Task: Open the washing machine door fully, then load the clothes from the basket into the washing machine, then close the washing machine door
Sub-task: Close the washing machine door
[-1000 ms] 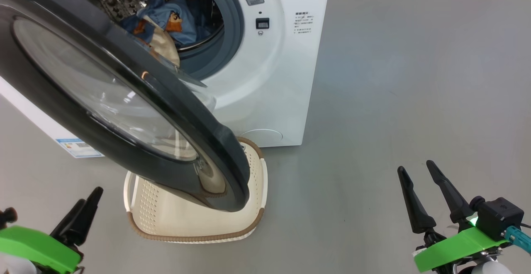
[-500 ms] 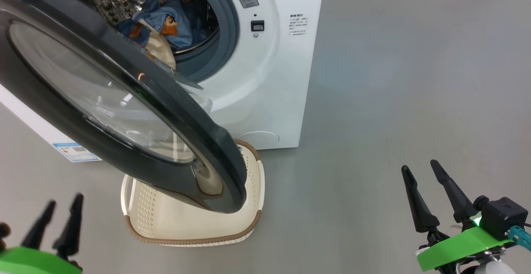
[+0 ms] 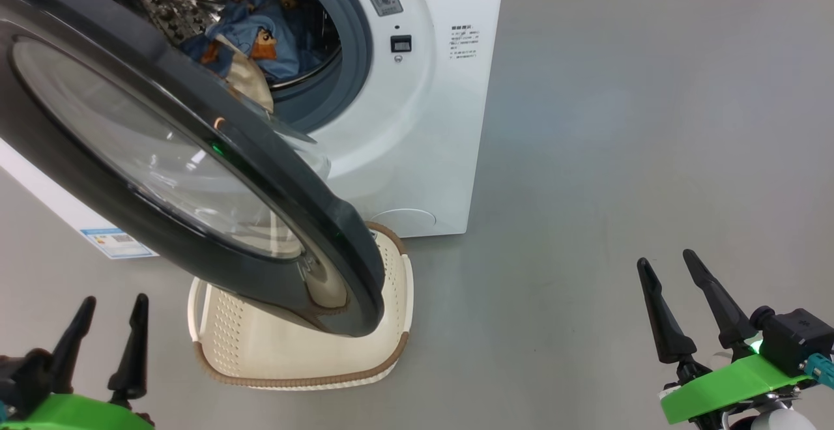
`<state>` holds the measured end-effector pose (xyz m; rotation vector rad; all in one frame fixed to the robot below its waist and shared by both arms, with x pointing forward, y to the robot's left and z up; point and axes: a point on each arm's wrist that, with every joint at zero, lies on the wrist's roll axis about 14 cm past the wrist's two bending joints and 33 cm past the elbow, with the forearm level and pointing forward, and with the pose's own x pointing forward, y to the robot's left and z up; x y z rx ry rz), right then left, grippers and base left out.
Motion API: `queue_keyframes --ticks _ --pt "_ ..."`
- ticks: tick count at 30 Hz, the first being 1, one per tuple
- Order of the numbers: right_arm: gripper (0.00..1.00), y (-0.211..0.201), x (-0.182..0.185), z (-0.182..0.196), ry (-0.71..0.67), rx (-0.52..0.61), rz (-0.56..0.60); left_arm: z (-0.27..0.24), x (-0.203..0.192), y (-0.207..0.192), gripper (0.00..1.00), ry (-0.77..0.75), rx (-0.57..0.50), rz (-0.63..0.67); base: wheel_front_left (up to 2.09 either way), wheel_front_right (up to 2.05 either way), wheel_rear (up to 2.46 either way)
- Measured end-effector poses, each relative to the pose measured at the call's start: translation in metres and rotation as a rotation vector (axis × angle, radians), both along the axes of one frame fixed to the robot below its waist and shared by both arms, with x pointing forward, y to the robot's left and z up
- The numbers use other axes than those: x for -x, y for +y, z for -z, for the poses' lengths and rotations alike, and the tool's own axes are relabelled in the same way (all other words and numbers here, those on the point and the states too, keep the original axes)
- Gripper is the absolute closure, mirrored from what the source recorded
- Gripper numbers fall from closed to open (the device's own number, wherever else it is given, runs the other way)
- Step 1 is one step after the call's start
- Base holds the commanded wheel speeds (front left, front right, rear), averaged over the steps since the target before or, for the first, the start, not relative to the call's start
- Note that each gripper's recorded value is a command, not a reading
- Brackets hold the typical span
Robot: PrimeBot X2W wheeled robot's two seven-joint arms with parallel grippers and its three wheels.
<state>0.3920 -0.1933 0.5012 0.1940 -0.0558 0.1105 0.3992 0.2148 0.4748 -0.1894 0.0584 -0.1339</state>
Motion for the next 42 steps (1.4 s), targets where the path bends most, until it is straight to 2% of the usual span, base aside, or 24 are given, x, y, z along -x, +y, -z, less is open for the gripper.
queue_keyframes --ticks 25,26,28,29,30,31,38,42 --pt "0.0 -0.005 0.001 -0.002 -0.007 0.001 0.015 0.003 0.007 -0.002 0.0 -0.008 -0.021 -0.039 0.0 0.0 0.0" --pt "0.02 -0.005 0.0 -0.003 -0.007 0.001 0.015 0.003 0.007 -0.002 0.0 -0.008 -0.021 -0.04 0.0 0.0 0.0" --pt "0.51 -0.004 0.0 -0.003 -0.009 0.001 0.011 0.003 0.008 -0.002 0.0 -0.009 -0.02 -0.041 0.0 0.0 0.0" --pt "0.62 -0.003 -0.001 -0.003 -0.009 0.001 0.008 0.002 0.009 -0.002 0.0 -0.01 -0.02 -0.043 0.0 0.0 0.0" --pt "0.82 -0.001 -0.001 -0.003 -0.01 0.0 0.003 0.002 0.009 -0.001 0.0 -0.011 -0.018 -0.045 0.0 0.0 0.0" --pt "0.98 0.002 -0.002 -0.003 -0.01 -0.001 -0.004 0.001 0.01 -0.002 0.0 -0.014 -0.014 -0.048 0.0 0.0 0.0" --pt "1.0 0.038 -0.008 0.001 0.001 -0.028 -0.095 -0.001 0.019 0.001 0.0 -0.021 0.002 -0.076 0.0 0.0 0.0" --pt "1.0 0.064 -0.023 -0.014 -0.045 -0.038 -0.168 -0.001 0.025 0.006 0.0 -0.019 0.012 -0.103 0.0 0.0 0.0"
